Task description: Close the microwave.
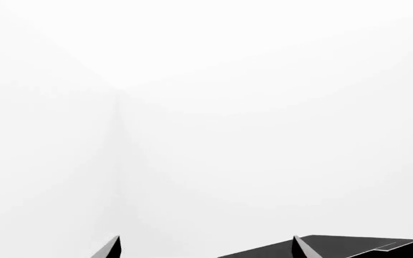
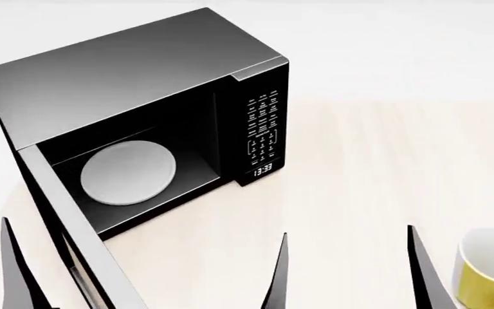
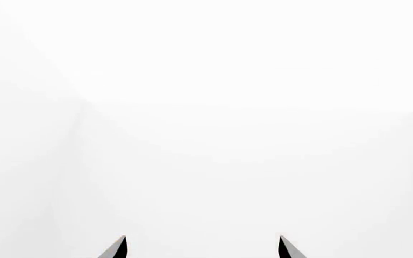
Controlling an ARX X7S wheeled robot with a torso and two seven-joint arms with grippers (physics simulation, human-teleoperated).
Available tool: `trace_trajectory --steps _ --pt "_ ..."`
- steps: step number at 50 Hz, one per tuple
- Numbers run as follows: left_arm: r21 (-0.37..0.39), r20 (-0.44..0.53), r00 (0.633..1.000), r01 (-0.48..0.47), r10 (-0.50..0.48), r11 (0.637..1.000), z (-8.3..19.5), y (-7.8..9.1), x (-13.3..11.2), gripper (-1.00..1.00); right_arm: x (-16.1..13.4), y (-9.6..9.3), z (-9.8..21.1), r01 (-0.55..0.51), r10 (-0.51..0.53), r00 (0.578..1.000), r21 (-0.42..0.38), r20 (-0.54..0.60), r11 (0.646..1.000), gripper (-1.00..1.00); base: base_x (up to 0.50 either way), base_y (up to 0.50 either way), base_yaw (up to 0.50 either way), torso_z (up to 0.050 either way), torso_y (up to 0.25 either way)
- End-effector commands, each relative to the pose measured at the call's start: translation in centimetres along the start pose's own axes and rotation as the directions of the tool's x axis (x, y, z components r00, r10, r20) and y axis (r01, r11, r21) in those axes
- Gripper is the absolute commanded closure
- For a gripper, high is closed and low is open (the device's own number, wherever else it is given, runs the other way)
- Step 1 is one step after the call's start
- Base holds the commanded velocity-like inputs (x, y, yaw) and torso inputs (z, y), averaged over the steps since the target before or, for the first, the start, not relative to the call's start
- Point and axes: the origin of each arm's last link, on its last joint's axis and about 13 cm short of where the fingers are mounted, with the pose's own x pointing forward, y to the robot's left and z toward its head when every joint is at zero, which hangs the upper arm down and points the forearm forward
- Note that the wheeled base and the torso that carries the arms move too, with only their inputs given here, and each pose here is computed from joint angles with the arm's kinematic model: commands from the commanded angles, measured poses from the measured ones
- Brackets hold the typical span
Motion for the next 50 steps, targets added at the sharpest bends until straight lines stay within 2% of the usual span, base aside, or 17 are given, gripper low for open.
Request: trace_trajectory --steps 1,12,18,22,25,28,32,33,34,35,37,38,39,41,42,43,50 --pt "0.007 0.002 1.0 -0.001 0.001 1.0 0.0 0.1 0.0 -1.0 0.0 0.0 0.1 -0.005 0.005 1.0 -0.004 0.022 1.0 -1.0 0.5 0.0 0.0 0.0 0.0" --pt "0.005 0.013 1.0 -0.014 0.014 1.0 0.5 0.3 0.4 -1.0 -0.1 0.0 0.2 -0.009 0.01 0.999 -0.023 0.045 1.0 -1.0 0.05 0.0 0.0 0.0 0.0" --pt "-0.007 0.025 0.999 -0.022 0.022 1.0 1.3 1.9 1.9 -1.0 0.0 -0.1 0.1 -0.007 0.008 0.999 -0.02 0.042 1.0 -1.0 0.0 0.0 0.0 0.0 0.0" --pt "0.023 0.054 0.998 0.039 -0.04 0.999 1.8 3.3 2.9 -1.0 0.0 -0.1 0.0 -0.004 0.005 0.999 -0.022 0.038 1.0 -1.0 0.0 0.0 0.0 0.0 0.0" --pt "-0.046 0.059 0.983 0.179 -0.176 0.983 2.1 4.3 3.0 -1.0 0.0 -0.1 0.0 -0.005 0.006 0.999 -0.022 0.038 1.0 -1.0 0.0 0.0 0.0 0.0 0.0" --pt "-0.152 0.048 0.929 0.369 -0.366 0.917 2.1 5.4 2.5 -1.0 -0.1 -0.1 -0.1 -0.006 0.006 0.999 -0.023 0.037 1.0 -1.0 0.0 0.0 0.0 0.0 0.0" --pt "-0.113 0.053 0.887 0.461 -0.458 0.88 2.0 6.7 2.6 -1.0 -0.2 -0.1 -0.1 -0.005 0.006 0.999 -0.023 0.035 1.0 -1.0 0.0 0.0 0.0 0.0 0.0" --pt "-0.151 0.045 0.862 0.505 -0.505 0.849 1.9 7.0 2.7 -1.0 -0.2 -0.1 -0.1 -0.005 0.006 0.999 -0.023 0.035 1.0 -1.0 0.0 0.0 0.0 0.0 0.0" --pt "-0.144 0.049 0.864 0.502 -0.501 0.853 1.9 7.3 2.8 -1.0 -0.2 -0.1 -0.1 -0.006 0.006 0.999 -0.022 0.035 1.0 -1.0 0.0 0.0 0.0 0.0 0.0" --pt "-0.172 0.036 0.809 0.583 -0.587 0.794 1.7 7.7 2.8 -1.0 -0.2 -0.1 -0.2 -0.006 0.006 0.999 -0.022 0.034 1.0 -1.0 0.0 0.0 0.0 0.0 0.0" --pt "-0.148 0.031 0.785 0.616 -0.619 0.773 1.6 8.1 2.9 -1.0 -0.2 -0.1 -0.1 -0.006 0.007 0.999 -0.023 0.034 1.0 -1.0 0.0 0.0 0.0 0.0 0.0" --pt "-0.172 0.018 0.722 0.684 -0.692 0.709 1.4 8.3 2.8 -1.0 -0.2 -0.1 -0.1 -0.006 0.007 0.999 -0.023 0.033 1.0 -1.0 0.0 0.0 0.0 0.0 0.0" --pt "-0.139 0.011 0.682 0.725 -0.731 0.675 1.2 8.6 2.7 -1.0 -0.2 0.0 -0.2 -0.009 0.01 0.999 -0.023 0.031 1.0 -1.0 0.0 0.0 0.0 0.0 0.0" --pt "-0.186 -0.004 0.614 0.775 -0.79 0.604 1.0 8.7 2.5 -1.0 -0.3 0.0 -0.2 -0.009 0.01 0.999 -0.022 0.031 1.0 -1.0 0.0 0.0 0.0 0.0 0.0" --pt "-0.139 -0.004 0.615 0.78 -0.788 0.61 0.7 8.9 2.6 -1.0 -0.3 0.0 -0.2 -0.01 0.011 0.999 -0.022 0.03 1.0 -1.0 0.0 0.0 0.0 0.0 0.0" --pt "-0.177 -0.003 0.584 0.798 -0.811 0.576 0.6 9.1 2.8 -1.0 -0.3 0.0 -0.2 -0.011 0.011 1.0 -0.023 0.029 1.0 -1.0 0.0 0.0 0.0 0.0 0.0" --pt "-0.135 -0.02 0.585 0.802 -0.811 0.582 0.1 10.3 3.2 -1.0 -0.4 0.0 -0.3 -0.01 0.01 1.0 -0.021 0.024 1.0 -1.0 0.0 0.0 0.0 0.0 0.0"
